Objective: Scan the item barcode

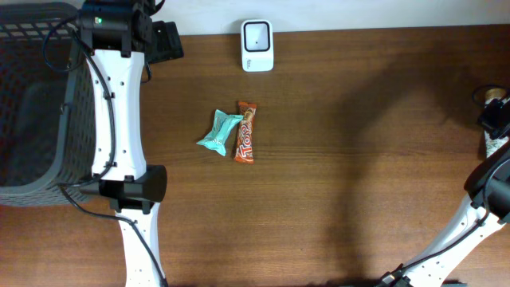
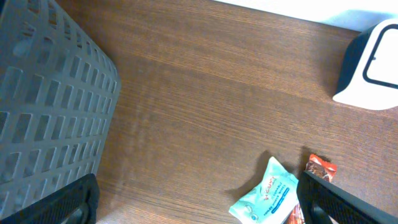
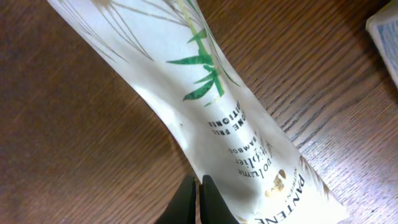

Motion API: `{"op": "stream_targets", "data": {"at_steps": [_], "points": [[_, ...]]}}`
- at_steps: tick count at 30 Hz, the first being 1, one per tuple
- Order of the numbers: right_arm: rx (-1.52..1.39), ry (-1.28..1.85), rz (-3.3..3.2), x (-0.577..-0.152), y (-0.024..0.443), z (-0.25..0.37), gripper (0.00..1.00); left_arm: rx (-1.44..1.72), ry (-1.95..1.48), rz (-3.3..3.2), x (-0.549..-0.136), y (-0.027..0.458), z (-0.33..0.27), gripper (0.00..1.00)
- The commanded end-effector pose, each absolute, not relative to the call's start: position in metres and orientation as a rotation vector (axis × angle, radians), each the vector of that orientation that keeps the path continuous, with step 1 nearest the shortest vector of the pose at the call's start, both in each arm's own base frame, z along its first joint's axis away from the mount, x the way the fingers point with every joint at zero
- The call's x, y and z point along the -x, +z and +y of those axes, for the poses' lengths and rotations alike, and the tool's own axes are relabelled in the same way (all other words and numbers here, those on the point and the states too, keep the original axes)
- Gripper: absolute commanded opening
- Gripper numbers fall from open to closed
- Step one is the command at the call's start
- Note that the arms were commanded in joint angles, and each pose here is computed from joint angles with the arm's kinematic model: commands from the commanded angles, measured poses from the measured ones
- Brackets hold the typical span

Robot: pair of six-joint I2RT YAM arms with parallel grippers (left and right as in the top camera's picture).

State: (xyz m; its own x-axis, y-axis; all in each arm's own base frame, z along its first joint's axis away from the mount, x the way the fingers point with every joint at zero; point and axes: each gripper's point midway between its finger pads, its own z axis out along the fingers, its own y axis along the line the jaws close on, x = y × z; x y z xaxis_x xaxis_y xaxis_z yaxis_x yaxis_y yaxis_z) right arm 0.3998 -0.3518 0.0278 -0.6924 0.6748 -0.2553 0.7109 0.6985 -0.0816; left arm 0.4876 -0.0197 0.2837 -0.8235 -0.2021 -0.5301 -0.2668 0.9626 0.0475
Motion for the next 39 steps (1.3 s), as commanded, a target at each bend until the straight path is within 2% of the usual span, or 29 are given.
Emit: {"op": "stream_targets", "data": {"at_steps": [1, 3, 5, 9, 12, 15, 18, 20, 21, 27, 32, 39], "points": [[-1.118, -0.407, 2.753, -0.380, 0.014, -0.365, 0.04, 0.345, 0.178, 2.558, -0.487, 0.286, -0.015, 0.99], [-1.154, -0.563, 2.730, -0.367, 0.017, -0.384, 0.04, 0.345, 0.178, 2.558, -0.487, 0.286, -0.015, 0.99], [-1.184, -0.584, 2.681, -0.367, 0.025, -0.396, 0.04, 0.345, 0.178, 2.558, -0.487, 0.286, -0.015, 0.99], [-1.122, -0.306, 2.609, -0.406, 0.057, -0.378, 0.04, 0.345, 0.178, 2.558, -0.487, 0.286, -0.015, 0.99], [-0.931, 0.154, 2.544, -0.462, 0.104, -0.314, 0.09, 0.345, 0.178, 2.558, -0.487, 0.286, -0.015, 0.99], [-0.721, 0.663, 2.522, -0.498, 0.139, -0.209, 0.20, 0.345, 0.177, 2.558, -0.487, 0.286, -0.015, 0.99], [-0.638, 0.863, 2.663, -0.495, 0.132, -0.124, 0.23, 0.351, 0.180, 2.558, -0.487, 0.286, -0.013, 0.99], [-0.510, 0.929, 2.808, -0.488, 0.119, -0.055, 0.30, 0.349, 0.179, 2.558, -0.487, 0.286, -0.013, 0.99], [-0.458, 0.947, 2.850, -0.486, 0.113, -0.030, 0.34, 0.349, 0.179, 2.558, -0.487, 0.286, -0.013, 0.99], [0.001, 0.858, 3.057, -0.466, 0.067, 0.133, 0.40, 0.349, 0.179, 2.558, -0.487, 0.286, -0.013, 0.99], [0.029, 0.667, 3.080, -0.454, 0.047, 0.225, 0.40, 0.349, 0.179, 2.558, -0.487, 0.286, -0.013, 0.99], [0.016, 0.434, 3.041, -0.441, 0.038, 0.276, 0.40, 0.348, 0.179, 2.558, -0.487, 0.286, -0.014, 0.99]]}}
